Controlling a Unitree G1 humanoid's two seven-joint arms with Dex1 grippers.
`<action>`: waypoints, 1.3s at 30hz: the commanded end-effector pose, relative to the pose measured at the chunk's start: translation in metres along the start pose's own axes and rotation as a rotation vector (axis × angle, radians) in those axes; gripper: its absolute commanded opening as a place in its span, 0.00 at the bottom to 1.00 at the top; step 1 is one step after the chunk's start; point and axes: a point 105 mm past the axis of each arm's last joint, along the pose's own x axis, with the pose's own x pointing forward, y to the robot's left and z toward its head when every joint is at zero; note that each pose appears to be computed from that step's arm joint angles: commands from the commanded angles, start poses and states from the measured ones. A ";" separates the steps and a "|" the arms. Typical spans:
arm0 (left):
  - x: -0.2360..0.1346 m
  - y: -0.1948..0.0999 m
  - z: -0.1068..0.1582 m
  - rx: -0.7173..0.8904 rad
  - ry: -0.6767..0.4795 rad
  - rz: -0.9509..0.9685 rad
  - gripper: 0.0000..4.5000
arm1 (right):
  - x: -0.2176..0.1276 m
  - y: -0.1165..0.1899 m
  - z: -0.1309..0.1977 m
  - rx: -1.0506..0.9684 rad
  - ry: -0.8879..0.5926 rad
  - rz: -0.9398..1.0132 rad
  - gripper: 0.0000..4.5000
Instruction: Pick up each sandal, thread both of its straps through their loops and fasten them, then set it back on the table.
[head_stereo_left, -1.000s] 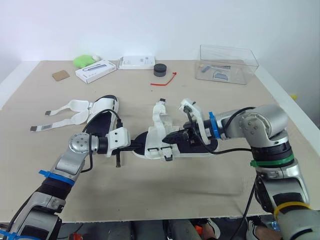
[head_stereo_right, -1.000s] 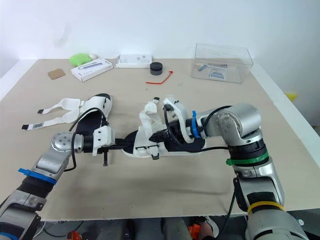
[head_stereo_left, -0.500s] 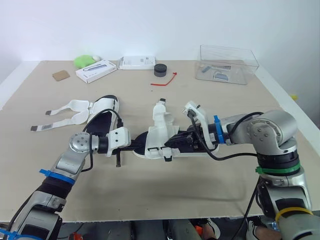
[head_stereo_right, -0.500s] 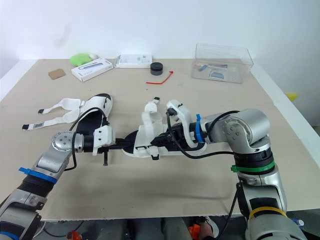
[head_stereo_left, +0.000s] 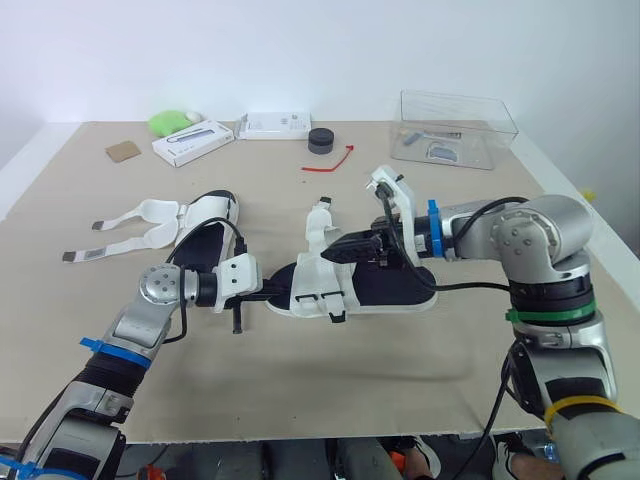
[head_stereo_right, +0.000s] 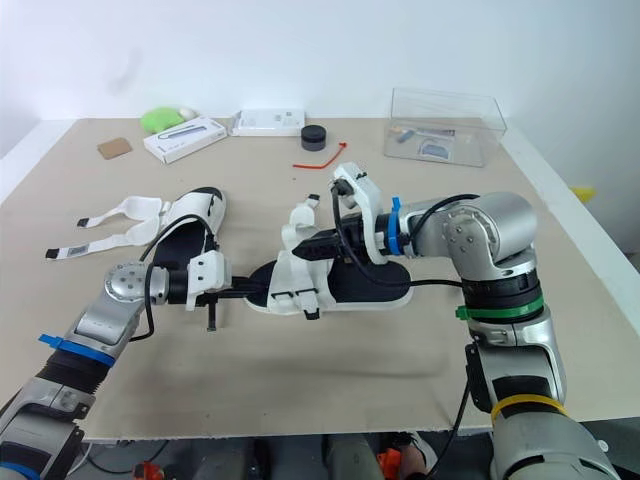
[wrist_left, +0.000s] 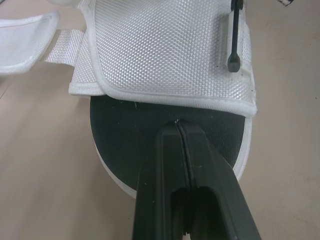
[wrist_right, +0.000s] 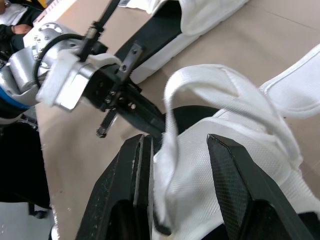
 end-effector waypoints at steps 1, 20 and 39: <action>0.000 -0.009 -0.016 -0.028 0.067 -0.026 0.00 | -0.001 0.003 0.010 -0.046 -0.014 0.011 0.43; -0.002 -0.010 -0.017 -0.033 0.081 -0.038 0.00 | -0.046 0.032 -0.067 0.033 0.105 0.183 0.43; -0.002 -0.009 -0.016 -0.032 0.081 -0.036 0.00 | -0.016 0.025 -0.077 0.053 0.074 0.120 0.43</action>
